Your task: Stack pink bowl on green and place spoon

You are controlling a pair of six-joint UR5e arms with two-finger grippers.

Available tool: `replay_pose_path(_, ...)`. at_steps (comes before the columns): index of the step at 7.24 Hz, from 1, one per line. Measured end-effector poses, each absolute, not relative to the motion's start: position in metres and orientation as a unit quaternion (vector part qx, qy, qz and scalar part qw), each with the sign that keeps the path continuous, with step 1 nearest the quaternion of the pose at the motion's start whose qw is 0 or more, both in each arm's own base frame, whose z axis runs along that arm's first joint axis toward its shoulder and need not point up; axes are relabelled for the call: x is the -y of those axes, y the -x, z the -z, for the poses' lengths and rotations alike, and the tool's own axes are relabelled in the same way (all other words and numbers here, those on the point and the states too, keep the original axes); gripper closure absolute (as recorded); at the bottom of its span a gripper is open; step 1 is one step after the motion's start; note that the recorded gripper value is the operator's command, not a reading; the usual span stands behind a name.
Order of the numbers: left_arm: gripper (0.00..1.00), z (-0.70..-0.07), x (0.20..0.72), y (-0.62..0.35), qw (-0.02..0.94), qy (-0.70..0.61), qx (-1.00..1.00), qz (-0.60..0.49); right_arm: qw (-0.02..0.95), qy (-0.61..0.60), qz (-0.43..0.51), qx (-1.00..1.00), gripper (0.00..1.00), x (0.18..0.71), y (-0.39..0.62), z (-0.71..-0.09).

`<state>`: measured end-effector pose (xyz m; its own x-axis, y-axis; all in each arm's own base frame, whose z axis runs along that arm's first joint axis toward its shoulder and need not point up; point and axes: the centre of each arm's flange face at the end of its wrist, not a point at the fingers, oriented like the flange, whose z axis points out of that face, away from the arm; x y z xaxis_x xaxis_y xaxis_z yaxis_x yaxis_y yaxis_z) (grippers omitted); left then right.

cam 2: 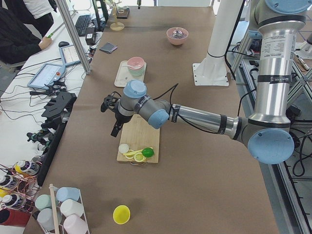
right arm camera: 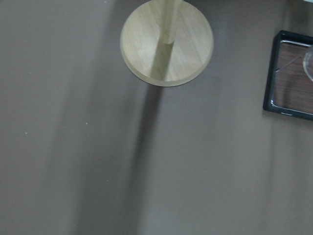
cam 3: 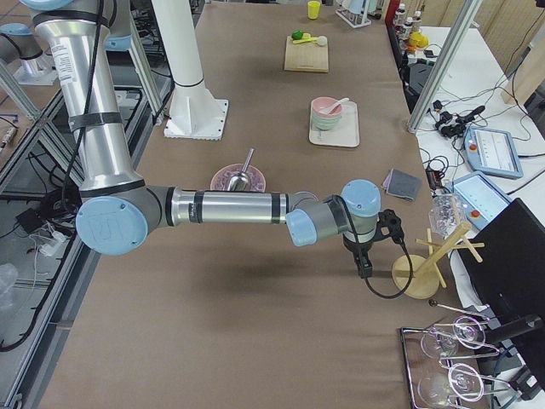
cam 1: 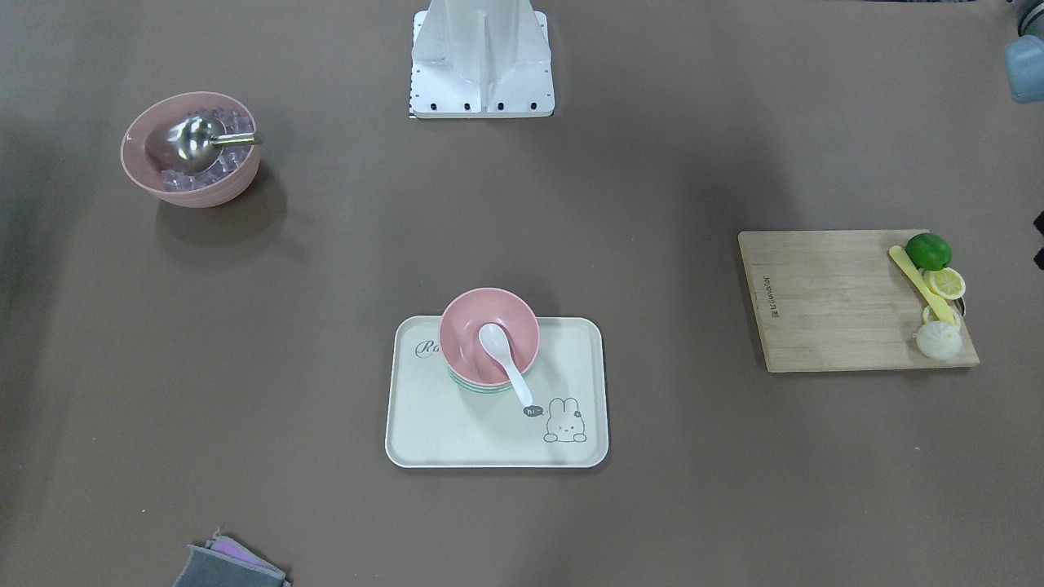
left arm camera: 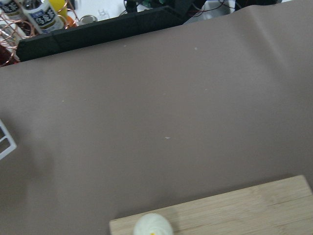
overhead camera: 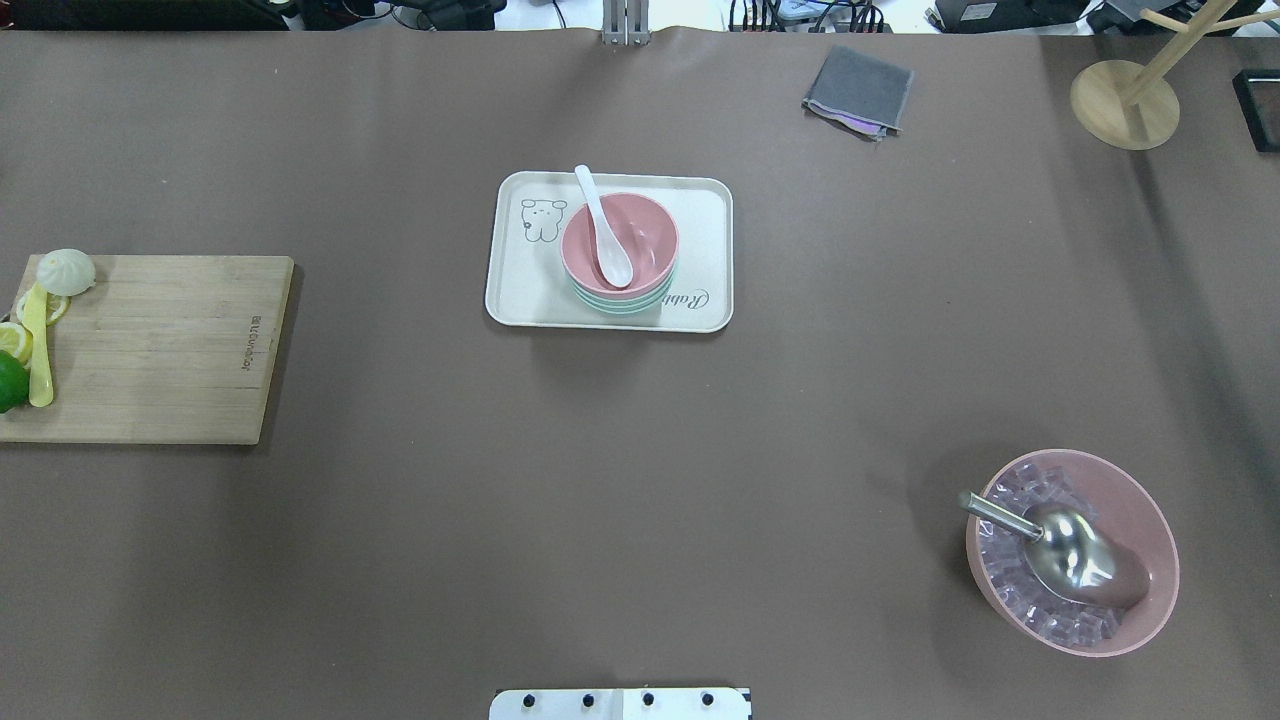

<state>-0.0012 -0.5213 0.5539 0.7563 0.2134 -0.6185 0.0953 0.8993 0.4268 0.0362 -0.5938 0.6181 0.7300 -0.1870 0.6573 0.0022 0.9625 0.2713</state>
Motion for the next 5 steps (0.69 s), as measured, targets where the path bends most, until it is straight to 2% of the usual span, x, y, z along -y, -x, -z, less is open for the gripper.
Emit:
replay_pose_path(2,0.02,-0.618,0.507,0.034,0.925,-0.180,-0.333,-0.013,0.933,-0.100,0.045,0.343,0.00,0.587,-0.067,-0.629)
replay_pose_path(3,0.02,-0.629,0.506,0.047,0.930,-0.159,-0.331,-0.011,0.941,-0.085,0.055,0.323,0.00,0.585,-0.074,-0.634)
replay_pose_path(5,0.02,-0.603,0.516,0.062,0.934,-0.108,-0.340,0.001,0.947,-0.061,0.057,0.310,0.00,0.581,-0.080,-0.638)
